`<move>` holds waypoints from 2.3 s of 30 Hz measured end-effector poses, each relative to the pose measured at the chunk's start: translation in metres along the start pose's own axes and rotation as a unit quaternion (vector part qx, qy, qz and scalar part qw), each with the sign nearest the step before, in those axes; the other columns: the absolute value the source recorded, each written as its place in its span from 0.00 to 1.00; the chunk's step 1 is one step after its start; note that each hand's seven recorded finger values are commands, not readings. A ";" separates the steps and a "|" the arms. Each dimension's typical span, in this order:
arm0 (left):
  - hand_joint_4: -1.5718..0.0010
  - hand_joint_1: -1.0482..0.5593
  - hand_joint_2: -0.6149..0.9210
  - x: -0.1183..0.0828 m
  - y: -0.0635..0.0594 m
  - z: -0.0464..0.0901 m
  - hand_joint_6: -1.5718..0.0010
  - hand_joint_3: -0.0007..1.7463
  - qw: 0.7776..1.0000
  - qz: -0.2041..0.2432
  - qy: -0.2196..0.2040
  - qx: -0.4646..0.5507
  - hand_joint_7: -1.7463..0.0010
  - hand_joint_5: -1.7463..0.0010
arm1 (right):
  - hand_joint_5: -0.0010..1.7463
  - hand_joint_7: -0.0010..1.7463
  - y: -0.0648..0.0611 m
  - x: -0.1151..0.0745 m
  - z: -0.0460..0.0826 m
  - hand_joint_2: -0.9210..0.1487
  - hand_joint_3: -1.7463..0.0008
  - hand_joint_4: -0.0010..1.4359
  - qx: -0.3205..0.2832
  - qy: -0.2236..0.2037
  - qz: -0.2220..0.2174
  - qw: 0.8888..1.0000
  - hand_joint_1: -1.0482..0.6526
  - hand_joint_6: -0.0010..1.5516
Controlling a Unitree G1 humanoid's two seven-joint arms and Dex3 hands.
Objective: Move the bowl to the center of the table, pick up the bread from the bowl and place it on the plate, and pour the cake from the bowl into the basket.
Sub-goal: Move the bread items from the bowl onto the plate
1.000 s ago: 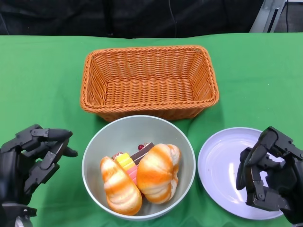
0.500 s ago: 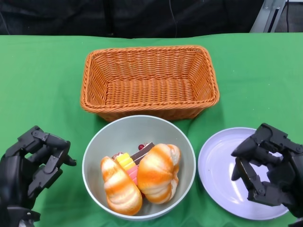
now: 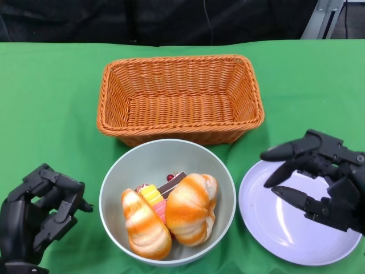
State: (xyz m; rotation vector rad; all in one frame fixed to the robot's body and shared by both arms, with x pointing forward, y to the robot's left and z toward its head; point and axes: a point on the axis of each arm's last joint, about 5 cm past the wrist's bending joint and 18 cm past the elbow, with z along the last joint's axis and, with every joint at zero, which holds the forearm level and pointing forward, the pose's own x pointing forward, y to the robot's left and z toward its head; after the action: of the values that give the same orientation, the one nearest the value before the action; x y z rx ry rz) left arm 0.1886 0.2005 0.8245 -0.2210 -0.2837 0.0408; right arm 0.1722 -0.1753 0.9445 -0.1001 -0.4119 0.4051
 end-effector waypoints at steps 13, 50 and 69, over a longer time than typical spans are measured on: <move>0.48 0.59 0.97 -0.003 0.005 0.003 0.44 0.21 1.000 0.016 -0.014 -0.005 0.33 0.15 | 0.46 0.11 0.003 0.024 0.049 0.08 1.00 0.36 -0.168 -0.028 0.098 0.980 0.27 0.41; 0.48 0.58 0.90 0.011 -0.008 0.017 0.46 0.31 0.998 -0.005 -0.056 -0.003 0.30 0.13 | 0.17 0.01 0.042 0.064 0.053 0.06 1.00 0.49 -0.417 -0.019 0.228 0.879 0.20 0.48; 0.47 0.58 0.91 0.008 -0.013 0.019 0.45 0.30 0.998 -0.010 -0.058 -0.010 0.30 0.14 | 0.07 0.00 0.072 0.066 0.018 0.07 1.00 0.53 -0.476 -0.081 0.205 0.851 0.17 0.46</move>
State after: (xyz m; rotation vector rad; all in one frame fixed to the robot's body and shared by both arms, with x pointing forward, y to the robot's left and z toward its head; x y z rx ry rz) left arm 0.1905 0.1928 0.8475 -0.2364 -0.4017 0.0300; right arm 0.1941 -0.0826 0.9729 -1.1494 -0.7377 0.6023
